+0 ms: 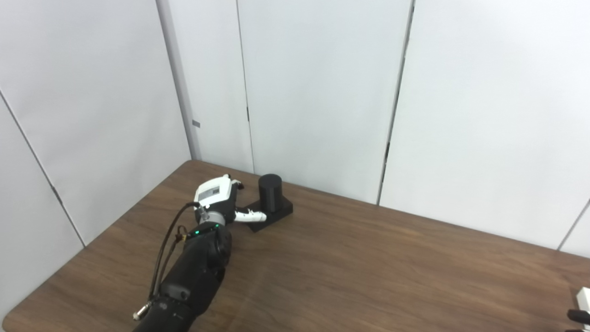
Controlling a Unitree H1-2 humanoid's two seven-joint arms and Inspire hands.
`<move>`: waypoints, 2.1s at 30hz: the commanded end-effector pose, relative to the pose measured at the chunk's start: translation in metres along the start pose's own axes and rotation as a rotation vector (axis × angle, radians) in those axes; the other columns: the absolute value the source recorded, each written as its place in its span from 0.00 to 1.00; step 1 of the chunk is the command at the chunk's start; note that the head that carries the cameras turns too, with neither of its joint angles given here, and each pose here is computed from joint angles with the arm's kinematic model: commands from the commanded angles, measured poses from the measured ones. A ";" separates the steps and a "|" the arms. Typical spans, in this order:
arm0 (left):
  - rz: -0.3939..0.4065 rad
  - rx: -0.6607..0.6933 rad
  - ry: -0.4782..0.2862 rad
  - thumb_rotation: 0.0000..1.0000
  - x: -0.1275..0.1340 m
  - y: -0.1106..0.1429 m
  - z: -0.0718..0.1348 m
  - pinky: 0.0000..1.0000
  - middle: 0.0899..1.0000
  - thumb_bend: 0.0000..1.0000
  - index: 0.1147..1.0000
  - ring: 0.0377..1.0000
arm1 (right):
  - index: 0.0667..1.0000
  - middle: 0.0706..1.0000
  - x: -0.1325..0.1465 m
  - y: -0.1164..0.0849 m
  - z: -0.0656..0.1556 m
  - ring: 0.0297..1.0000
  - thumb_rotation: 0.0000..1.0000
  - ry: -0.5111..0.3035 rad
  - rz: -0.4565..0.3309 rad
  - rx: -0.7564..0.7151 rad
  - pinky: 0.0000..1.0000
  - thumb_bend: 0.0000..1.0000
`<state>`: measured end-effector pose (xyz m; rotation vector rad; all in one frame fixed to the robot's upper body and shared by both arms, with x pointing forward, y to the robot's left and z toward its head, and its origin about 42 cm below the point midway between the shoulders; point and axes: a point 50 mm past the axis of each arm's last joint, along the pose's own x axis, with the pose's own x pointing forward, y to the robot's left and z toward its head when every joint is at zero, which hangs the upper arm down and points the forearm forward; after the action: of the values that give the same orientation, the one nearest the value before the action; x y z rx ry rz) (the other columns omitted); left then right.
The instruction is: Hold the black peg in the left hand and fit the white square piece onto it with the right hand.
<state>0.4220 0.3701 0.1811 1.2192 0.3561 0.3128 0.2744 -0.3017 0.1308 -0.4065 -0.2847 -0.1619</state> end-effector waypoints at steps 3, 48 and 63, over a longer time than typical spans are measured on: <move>0.072 -0.015 -0.019 0.54 0.012 0.028 0.015 1.00 1.00 1.00 0.83 1.00 | 0.62 0.67 0.011 -0.008 0.016 0.57 0.31 -0.093 -0.020 -0.003 0.45 0.52; 0.027 -0.072 -0.065 0.10 0.043 0.002 0.013 0.93 0.87 0.59 0.45 0.92 | 0.63 0.68 0.007 -0.008 0.030 0.59 0.11 -0.098 -0.037 0.002 0.47 0.46; -0.045 -0.035 -0.233 0.05 0.020 -0.008 0.017 0.76 0.81 0.52 0.41 0.86 | 0.63 0.68 0.009 -0.009 0.031 0.59 0.07 -0.101 -0.030 -0.002 0.48 0.46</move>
<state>0.4448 0.3640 0.1617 1.1952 0.2525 0.1551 0.2676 -0.2972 0.1455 -0.4049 -0.3104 -0.1724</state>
